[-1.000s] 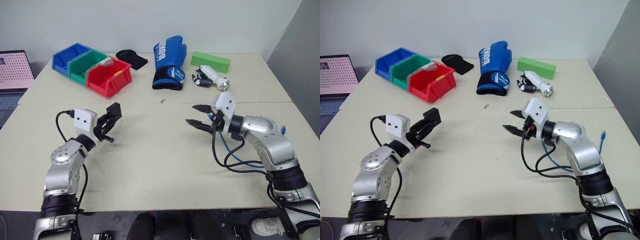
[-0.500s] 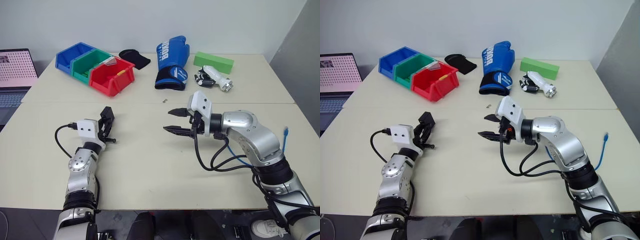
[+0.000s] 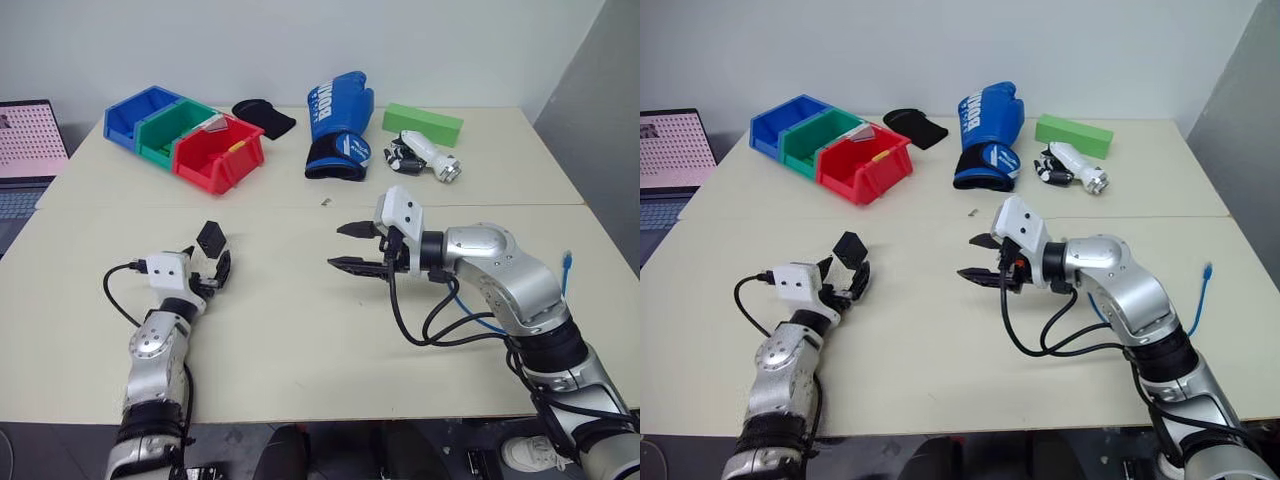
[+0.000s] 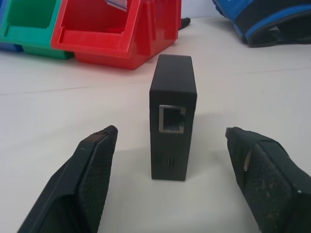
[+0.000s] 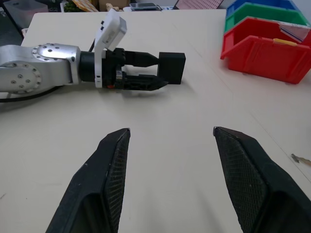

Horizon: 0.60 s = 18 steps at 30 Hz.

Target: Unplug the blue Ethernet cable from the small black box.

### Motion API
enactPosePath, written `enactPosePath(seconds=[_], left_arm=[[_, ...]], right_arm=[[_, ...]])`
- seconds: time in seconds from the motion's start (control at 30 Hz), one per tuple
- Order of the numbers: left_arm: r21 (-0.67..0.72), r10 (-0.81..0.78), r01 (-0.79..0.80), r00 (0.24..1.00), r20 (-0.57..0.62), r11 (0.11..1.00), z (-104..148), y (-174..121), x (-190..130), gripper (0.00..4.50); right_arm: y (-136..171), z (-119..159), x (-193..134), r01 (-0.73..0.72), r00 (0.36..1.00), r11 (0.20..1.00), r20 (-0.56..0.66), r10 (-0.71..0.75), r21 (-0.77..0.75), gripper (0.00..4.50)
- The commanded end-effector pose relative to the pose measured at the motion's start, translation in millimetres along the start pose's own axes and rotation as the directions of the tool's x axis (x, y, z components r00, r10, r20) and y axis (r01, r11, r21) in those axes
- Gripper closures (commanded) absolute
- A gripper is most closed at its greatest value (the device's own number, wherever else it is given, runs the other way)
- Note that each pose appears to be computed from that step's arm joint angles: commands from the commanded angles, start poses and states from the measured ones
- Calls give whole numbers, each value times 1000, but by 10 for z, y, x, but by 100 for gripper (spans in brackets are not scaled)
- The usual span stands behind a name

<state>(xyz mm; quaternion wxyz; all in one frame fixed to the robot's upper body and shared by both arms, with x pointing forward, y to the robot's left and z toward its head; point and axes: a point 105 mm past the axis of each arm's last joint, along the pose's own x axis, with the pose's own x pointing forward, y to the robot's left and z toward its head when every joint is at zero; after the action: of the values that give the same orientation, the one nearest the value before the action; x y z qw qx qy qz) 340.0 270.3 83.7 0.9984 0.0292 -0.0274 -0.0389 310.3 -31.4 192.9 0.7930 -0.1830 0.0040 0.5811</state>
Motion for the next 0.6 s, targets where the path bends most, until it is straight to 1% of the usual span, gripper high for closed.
enactPosePath(seconds=[0.03,0.13,0.2,0.27,0.43,0.6], left_arm=[[90,-3,6,999,-37,996,203,75,-193,73],[176,-29,43,996,-81,983,342,103,-315,73],[217,-93,110,992,-87,970,524,97,-371,73],[245,-147,170,983,-108,955,637,72,-418,73],[239,-236,270,958,-162,932,821,99,-502,73],[222,-281,319,942,-183,921,911,144,-505,73]], right_arm=[[-57,-87,-180,74,997,997,-18,-74,-2,160],[-157,-258,-363,147,988,989,-58,-145,35,160],[-284,-400,-570,213,973,976,-103,-207,48,160],[-386,-496,-745,263,957,964,-139,-256,33,160],[-583,-635,-1112,361,913,932,-215,-347,28,160],[-622,-642,-1230,380,899,925,-239,-366,11,160]])
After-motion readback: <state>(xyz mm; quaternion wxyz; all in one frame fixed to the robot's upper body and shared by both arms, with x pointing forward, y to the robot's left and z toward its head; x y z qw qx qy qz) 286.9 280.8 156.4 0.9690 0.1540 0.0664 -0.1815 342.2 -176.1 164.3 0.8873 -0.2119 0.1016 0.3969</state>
